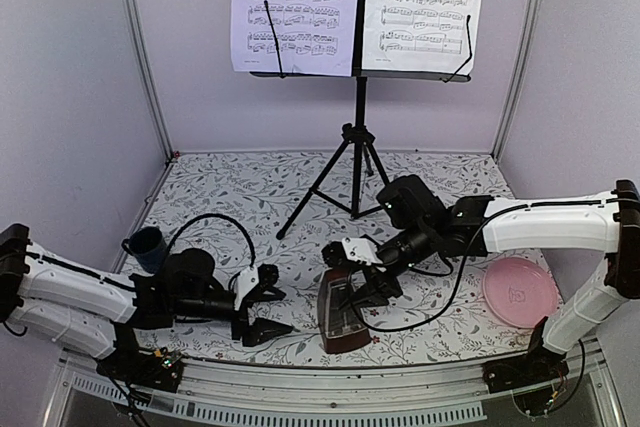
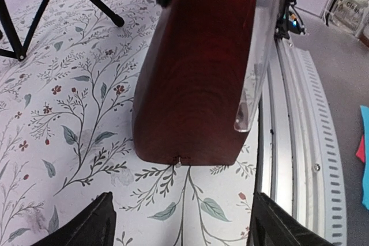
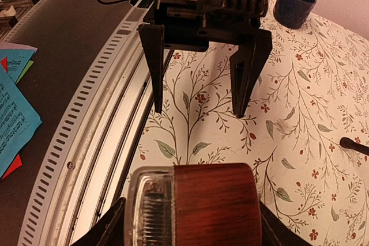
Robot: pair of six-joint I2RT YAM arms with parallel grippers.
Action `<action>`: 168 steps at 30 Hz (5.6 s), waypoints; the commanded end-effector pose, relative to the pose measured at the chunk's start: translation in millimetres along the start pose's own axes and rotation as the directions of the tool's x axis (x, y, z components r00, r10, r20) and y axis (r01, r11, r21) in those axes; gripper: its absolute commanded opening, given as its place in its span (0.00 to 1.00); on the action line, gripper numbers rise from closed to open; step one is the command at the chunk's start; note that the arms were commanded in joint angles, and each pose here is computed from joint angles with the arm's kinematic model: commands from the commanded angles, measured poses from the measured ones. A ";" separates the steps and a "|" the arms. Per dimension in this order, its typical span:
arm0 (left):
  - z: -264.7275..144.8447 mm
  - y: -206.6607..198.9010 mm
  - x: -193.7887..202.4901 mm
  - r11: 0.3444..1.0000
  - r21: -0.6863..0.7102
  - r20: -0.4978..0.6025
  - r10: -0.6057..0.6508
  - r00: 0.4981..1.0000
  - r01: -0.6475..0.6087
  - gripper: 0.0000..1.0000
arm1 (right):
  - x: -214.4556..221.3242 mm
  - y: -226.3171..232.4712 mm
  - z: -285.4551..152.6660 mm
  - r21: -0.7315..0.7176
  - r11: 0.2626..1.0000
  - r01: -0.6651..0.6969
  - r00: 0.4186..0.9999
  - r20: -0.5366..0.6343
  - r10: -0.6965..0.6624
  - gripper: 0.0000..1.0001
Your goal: Set up the instrument practice props
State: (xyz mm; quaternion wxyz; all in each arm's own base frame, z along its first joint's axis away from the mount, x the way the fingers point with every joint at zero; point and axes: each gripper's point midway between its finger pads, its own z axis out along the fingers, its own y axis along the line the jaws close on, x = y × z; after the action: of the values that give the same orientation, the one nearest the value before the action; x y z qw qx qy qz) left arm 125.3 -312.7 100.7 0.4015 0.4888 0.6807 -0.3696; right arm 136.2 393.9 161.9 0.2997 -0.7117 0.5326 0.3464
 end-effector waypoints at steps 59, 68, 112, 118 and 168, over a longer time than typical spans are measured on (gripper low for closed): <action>55.0 47.3 -2.8 0.984 -0.121 0.051 0.136 0.989 -0.129 0.79 | -33.8 -48.9 -31.3 0.272 0.962 -0.023 0.995 0.100 -0.005 0.15; 3.0 84.8 -31.1 0.924 -0.376 0.164 -0.010 0.986 0.072 0.84 | -53.1 -106.8 -35.3 0.394 0.805 -0.443 0.884 0.344 0.317 0.22; -25.1 93.8 -83.8 0.842 -0.426 0.319 -0.201 0.926 0.330 0.99 | -32.5 -105.3 -91.7 0.507 0.468 -0.724 0.685 0.614 0.392 0.99; -2.8 85.4 -88.2 0.860 -0.398 0.308 -0.202 0.930 0.319 0.99 | 20.2 -86.7 -91.5 0.517 0.404 -0.754 0.657 0.605 0.450 0.99; -25.3 75.8 -204.5 0.820 -0.540 0.307 -0.016 0.952 0.188 0.22 | 33.0 -60.9 -20.0 0.676 0.641 -0.364 0.924 0.346 0.160 0.70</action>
State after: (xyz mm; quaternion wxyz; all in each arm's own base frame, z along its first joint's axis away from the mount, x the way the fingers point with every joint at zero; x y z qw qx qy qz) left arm 233.5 -345.2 216.4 0.5378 0.2656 0.7680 -0.2242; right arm 209.1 365.3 132.1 0.5126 -0.3471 0.7326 0.2830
